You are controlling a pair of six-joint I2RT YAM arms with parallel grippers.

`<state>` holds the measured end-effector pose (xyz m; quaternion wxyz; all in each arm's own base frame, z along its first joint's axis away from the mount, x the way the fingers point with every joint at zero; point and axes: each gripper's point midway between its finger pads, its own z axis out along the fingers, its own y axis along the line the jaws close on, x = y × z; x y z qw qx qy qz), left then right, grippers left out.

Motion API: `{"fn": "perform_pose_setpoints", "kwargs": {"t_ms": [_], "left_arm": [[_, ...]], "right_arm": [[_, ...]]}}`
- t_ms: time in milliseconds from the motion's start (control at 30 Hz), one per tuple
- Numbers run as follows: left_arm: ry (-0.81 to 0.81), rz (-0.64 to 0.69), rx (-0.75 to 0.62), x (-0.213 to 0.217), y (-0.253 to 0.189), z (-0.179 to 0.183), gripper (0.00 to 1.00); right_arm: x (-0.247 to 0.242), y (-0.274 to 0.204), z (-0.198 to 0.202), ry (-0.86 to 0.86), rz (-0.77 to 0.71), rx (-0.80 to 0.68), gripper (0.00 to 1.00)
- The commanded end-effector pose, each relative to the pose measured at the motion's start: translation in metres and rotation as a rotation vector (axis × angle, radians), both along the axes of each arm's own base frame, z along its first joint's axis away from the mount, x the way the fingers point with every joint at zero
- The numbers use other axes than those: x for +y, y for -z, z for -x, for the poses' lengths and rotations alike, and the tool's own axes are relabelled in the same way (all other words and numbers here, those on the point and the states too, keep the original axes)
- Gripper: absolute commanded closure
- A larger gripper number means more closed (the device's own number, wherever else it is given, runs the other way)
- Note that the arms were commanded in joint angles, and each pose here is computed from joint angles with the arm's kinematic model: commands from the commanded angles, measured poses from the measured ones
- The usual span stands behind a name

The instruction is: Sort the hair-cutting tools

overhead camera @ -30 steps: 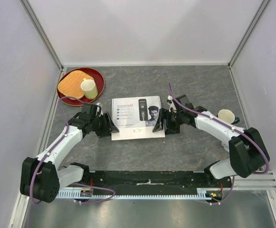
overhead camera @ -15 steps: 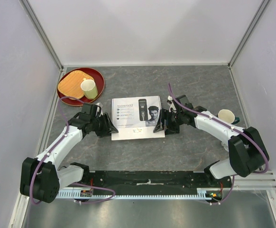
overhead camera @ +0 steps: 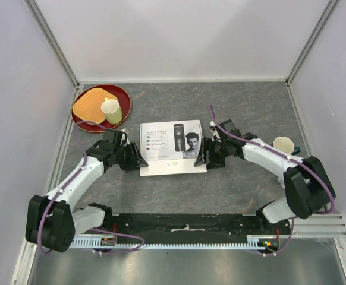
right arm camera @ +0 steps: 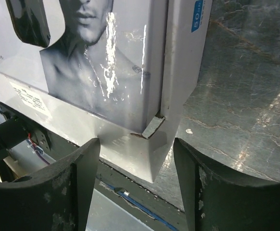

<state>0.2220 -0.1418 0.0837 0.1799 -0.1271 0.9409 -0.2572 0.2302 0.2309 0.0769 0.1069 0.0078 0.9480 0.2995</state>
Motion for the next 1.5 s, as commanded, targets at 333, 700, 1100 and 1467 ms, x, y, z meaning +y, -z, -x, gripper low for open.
{"fn": "perform_pose_setpoints", "kwargs": {"t_ms": [333,700,1100,1467], "left_arm": [[0.025,-0.013,-0.027,-0.001,0.004,-0.005,0.55],[-0.015,-0.075,0.004,0.011,0.020,-0.002,0.56],[-0.046,-0.088,-0.026,0.015,0.013,-0.004,0.53],[-0.115,-0.161,-0.034,0.026,0.031,-0.010,0.61]], "right_arm": [[-0.003,0.016,-0.003,-0.003,0.029,-0.019,0.38],[-0.018,0.032,-0.007,0.039,0.114,-0.038,0.41],[-0.011,0.019,-0.010,0.029,0.076,-0.062,0.40],[0.000,-0.046,-0.026,0.020,0.022,-0.299,0.36]]}}
